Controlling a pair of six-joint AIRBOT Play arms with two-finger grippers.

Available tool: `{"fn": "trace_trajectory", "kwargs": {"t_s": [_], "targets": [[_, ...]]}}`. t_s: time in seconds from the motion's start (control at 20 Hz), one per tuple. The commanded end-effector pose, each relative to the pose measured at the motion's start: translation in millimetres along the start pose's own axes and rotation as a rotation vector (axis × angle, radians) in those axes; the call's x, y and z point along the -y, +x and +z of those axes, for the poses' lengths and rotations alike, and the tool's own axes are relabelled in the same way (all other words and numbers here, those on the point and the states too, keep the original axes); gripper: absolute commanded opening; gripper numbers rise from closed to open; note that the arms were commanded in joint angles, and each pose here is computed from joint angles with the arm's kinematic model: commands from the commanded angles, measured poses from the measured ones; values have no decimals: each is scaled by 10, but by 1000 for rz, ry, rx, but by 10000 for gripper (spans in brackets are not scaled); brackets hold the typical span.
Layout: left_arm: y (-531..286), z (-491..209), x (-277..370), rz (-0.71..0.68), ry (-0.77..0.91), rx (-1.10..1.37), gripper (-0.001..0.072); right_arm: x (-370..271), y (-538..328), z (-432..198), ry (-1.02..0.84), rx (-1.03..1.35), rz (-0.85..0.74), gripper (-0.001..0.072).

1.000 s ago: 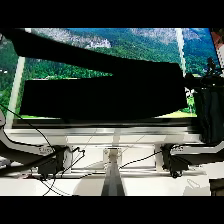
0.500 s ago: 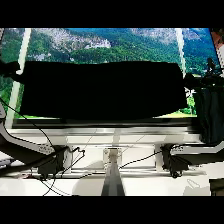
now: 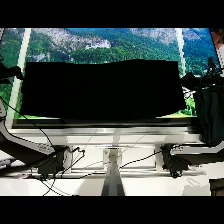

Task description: Fold the clothes and pants, and hang the long-sleeved shirts on hangers.

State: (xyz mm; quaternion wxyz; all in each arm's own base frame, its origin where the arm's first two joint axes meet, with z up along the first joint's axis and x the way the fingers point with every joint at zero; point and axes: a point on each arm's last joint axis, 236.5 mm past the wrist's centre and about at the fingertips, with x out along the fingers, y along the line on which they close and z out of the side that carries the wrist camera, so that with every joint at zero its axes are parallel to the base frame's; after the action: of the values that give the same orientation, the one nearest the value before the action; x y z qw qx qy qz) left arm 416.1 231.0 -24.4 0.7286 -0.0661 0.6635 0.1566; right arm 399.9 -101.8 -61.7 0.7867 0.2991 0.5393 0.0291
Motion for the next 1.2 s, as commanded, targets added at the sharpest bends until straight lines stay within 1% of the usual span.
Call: {"fn": "trace_trajectory", "kwargs": {"t_s": [0.0,0.05,0.1,0.15,0.2,0.25,0.4,0.5,0.55,0.6,0.65,0.75,0.9,0.95,1.0,1.1,1.15], "targets": [[-249,44,-32,8,-20,56,639,-86,-78,-15,-22,-33,20,425],[-380,59,-34,7,-22,84,553,-146,-133,-21,-33,-51,35,424],[-550,86,-16,-3,-27,126,486,-197,-190,-37,-42,-72,45,423],[-729,121,17,-20,-32,174,390,-204,-261,-45,-67,-86,31,413],[-951,165,80,-50,-37,237,207,-163,-337,-85,-79,-105,-4,412],[-1185,209,181,-93,-26,305,4,-55,-434,-145,-77,-126,-73,413],[-1950,216,623,-273,55,495,6,188,-810,-492,-90,-248,-247,411],[-2313,111,726,-302,79,563,5,257,-1057,-629,-92,-274,-310,409],[-2453,20,765,-301,95,578,5,265,-1143,-683,-63,-256,-312,374],[-2574,-69,803,-301,113,592,5,298,-1226,-789,-42,-244,-316,313],[-2671,-147,830,-295,137,614,5,337,-1279,-924,-17,-236,-315,313],[-2698,-354,861,-283,177,622,4,332,-1250,-1255,69,-202,-262,313],[-2394,-703,906,-288,165,556,5,-64,-955,-1558,84,-99,-45,314],[-2268,-784,869,-270,156,535,6,-132,-880,-1618,101,-76,-15,318],[-2125,-866,835,-254,150,505,6,-172,-809,-1676,122,-63,8,347],[-1877,-939,754,-225,125,472,5,-133,-704,-1744,166,-57,8,395],[-1757,-927,745,-230,92,473,5,-93,-666,-1752,209,-48,-2,395]]}}
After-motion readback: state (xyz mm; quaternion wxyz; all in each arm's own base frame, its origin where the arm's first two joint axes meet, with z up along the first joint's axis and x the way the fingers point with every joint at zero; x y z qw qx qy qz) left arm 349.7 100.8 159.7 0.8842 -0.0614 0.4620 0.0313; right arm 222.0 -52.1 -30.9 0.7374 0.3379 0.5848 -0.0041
